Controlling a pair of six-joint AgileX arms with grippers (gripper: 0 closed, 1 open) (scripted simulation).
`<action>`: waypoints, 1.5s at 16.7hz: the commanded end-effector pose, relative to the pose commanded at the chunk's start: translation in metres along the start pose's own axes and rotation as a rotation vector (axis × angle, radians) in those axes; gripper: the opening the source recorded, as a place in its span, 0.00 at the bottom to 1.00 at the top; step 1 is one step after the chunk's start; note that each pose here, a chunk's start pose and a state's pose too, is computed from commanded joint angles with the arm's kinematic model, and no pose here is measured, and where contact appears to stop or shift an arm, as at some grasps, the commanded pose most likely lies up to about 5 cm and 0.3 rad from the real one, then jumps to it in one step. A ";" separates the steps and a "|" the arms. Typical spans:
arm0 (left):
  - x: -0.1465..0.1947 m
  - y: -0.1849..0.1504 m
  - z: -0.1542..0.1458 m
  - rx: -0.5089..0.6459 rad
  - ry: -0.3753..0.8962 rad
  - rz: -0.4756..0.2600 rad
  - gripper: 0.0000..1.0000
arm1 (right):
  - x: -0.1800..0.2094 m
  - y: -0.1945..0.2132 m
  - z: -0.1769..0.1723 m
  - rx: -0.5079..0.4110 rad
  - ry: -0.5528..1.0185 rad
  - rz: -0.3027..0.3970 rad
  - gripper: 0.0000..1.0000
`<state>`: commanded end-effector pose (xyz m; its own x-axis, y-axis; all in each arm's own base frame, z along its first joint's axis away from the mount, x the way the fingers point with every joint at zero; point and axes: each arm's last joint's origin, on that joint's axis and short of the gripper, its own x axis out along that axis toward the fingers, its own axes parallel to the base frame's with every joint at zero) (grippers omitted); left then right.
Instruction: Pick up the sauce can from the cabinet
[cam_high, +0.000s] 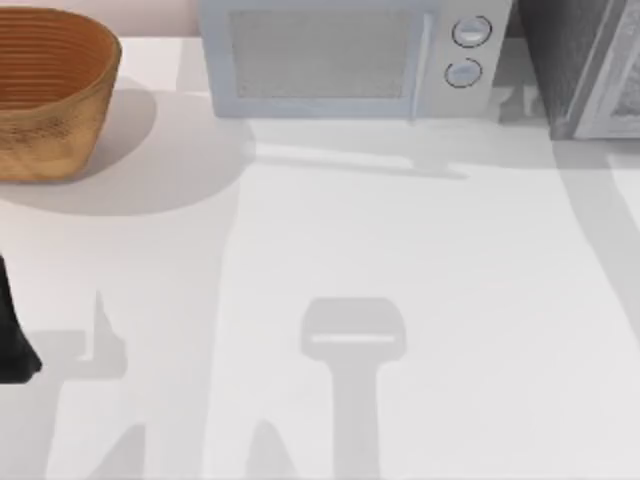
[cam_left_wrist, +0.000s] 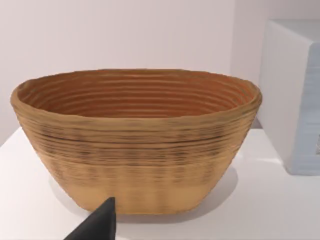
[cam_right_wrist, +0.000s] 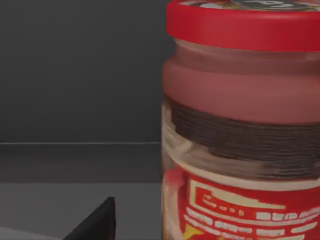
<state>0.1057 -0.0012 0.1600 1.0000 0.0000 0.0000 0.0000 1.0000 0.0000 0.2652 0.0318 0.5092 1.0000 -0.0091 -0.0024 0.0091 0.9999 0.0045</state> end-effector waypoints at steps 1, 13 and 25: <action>0.000 0.000 0.000 0.000 0.000 0.000 1.00 | 0.006 0.000 0.000 0.000 0.001 -0.001 1.00; 0.000 0.000 0.000 0.000 0.000 0.000 1.00 | 0.057 -0.001 -0.001 0.000 0.001 -0.001 0.92; 0.000 0.000 0.000 0.000 0.000 0.000 1.00 | 0.057 -0.001 -0.001 0.000 0.001 -0.001 0.02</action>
<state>0.1057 -0.0012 0.1600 1.0000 0.0000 0.0000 0.0000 1.0000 0.0000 0.3220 0.0304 0.5082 0.9999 -0.0099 -0.0035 0.0100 0.9999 0.0047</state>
